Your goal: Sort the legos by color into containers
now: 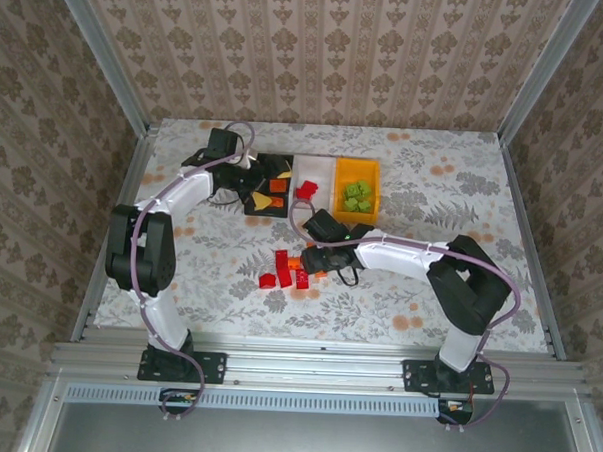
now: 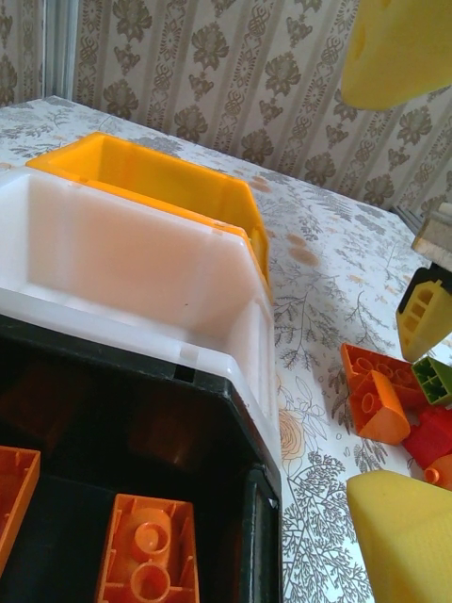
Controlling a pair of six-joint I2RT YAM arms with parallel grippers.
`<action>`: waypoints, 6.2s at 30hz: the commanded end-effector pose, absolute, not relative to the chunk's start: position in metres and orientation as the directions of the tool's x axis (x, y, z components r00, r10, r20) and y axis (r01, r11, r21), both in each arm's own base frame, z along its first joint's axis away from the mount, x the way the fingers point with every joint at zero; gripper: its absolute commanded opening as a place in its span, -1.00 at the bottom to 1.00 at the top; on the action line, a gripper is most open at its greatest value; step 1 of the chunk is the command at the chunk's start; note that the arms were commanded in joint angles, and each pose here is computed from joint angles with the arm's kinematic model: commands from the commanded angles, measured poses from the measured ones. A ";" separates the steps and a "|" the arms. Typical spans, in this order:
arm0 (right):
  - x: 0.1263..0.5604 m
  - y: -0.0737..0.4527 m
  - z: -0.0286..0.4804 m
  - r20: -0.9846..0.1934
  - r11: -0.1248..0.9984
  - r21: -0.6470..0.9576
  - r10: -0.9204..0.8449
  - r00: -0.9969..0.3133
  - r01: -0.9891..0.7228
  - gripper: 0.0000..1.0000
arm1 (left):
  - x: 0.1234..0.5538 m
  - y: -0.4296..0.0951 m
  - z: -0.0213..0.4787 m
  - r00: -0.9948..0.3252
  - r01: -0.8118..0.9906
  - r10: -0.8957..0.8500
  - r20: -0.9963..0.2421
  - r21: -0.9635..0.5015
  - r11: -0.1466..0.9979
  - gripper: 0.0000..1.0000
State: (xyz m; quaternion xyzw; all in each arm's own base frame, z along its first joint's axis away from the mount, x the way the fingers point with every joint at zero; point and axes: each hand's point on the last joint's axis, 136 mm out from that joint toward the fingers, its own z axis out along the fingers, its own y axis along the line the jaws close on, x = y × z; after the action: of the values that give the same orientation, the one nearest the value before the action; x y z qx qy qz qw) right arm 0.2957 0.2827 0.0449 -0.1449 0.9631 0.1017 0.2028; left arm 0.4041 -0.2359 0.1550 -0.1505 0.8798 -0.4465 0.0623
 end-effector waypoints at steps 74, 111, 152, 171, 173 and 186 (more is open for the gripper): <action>0.328 0.173 0.157 -0.789 0.960 0.234 0.095 -0.607 -0.154 0.12 | 0.334 -0.218 0.145 -0.966 0.039 -0.063 -0.252 -0.383 0.923 0.83; 0.321 0.178 0.134 -0.772 0.936 0.317 0.161 -0.615 -0.152 0.04 | 0.275 -0.217 0.017 -0.990 0.052 0.044 -0.135 -0.063 0.997 -0.02; 0.325 0.176 0.123 -0.775 0.948 0.290 0.153 -0.614 -0.129 0.03 | 0.397 -0.214 0.176 -0.909 0.120 0.050 -0.414 -0.143 0.982 -1.00; 0.325 0.172 0.124 -0.781 0.951 0.285 0.159 -0.604 -0.118 0.03 | 0.468 -0.278 0.165 -0.918 0.163 0.029 -0.396 -0.309 0.937 -1.00; 0.325 0.172 0.123 -0.780 0.952 0.283 0.157 -0.605 -0.118 0.04 | 0.465 -0.296 0.166 -0.915 0.196 0.047 -0.401 -0.340 0.920 -1.00; 0.325 0.171 0.125 -0.783 0.953 0.280 0.158 -0.602 -0.114 0.05 | 0.463 -0.340 0.124 -0.941 0.220 0.086 -0.327 -0.399 0.890 -0.81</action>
State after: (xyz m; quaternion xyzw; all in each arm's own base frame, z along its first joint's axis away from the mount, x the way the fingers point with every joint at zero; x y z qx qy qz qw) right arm 0.3240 0.1731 0.1207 0.0060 0.8868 0.1554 0.4351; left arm 0.4616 -0.3390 0.1351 0.0911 0.9577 -0.2115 0.1727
